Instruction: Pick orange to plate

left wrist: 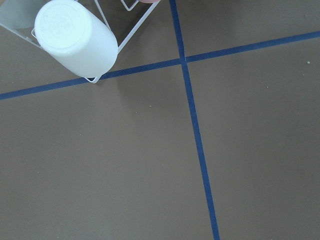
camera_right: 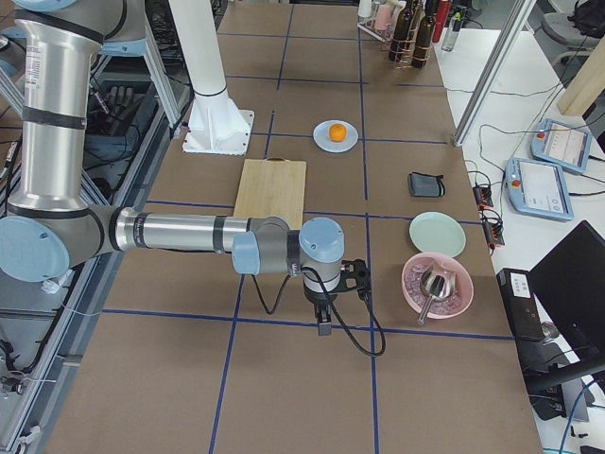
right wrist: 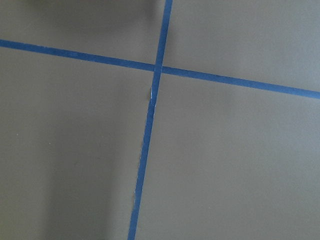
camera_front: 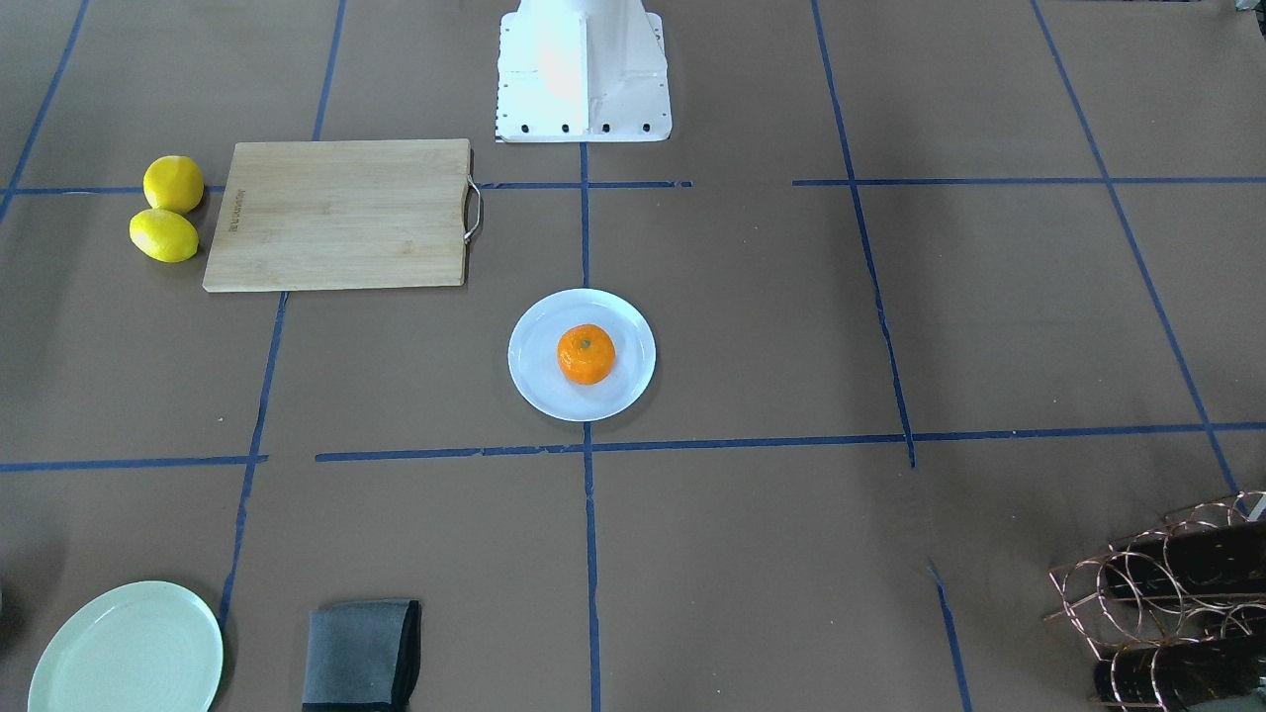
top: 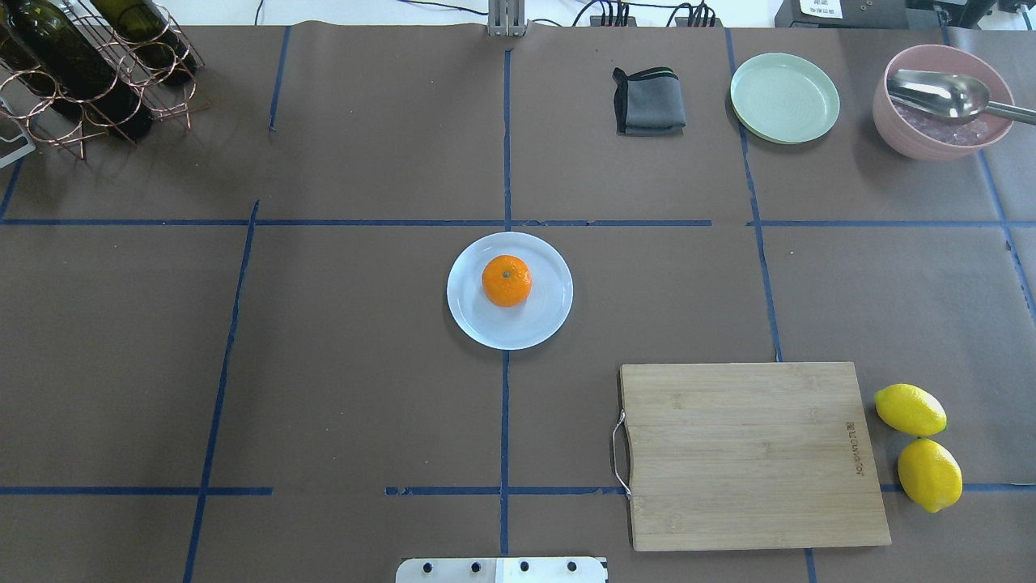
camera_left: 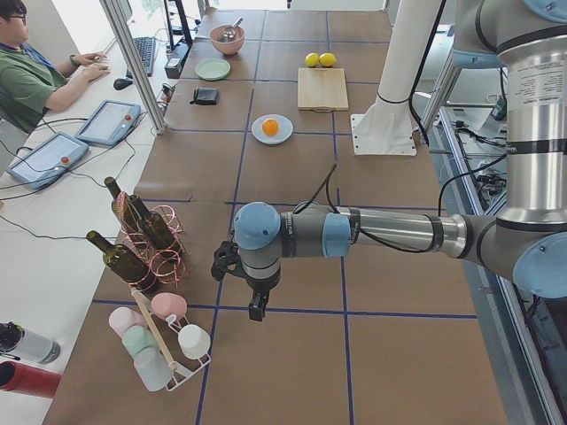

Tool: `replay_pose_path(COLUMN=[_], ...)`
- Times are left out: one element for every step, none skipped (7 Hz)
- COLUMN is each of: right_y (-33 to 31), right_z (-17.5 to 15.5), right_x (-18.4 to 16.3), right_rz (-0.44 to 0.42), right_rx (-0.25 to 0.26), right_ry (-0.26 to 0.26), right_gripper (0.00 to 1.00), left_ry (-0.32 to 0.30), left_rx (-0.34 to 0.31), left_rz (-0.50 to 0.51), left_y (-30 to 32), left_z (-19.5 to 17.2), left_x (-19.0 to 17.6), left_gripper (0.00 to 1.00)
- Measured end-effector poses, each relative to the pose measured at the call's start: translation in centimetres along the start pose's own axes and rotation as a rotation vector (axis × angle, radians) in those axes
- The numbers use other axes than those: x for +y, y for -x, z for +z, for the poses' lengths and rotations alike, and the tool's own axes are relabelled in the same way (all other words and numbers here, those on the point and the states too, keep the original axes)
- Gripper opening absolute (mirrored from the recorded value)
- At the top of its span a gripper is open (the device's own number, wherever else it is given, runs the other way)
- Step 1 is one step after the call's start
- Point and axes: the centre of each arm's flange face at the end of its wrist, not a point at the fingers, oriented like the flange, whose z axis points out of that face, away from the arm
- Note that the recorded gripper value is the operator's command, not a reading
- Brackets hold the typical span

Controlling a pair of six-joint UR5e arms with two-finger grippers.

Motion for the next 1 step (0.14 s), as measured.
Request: replay_pose_path(right_y=[-0.01], right_z=[-0.01], right_x=[0.0], right_rz=[0.0], right_rx=[0.0], right_ry=[-0.001], right_gripper=[1.0], left_ry=[0.0], left_rx=[0.0], left_rz=[0.0], left_y=[-0.01], left_z=[0.0], left_x=[-0.01], left_gripper=[1.0])
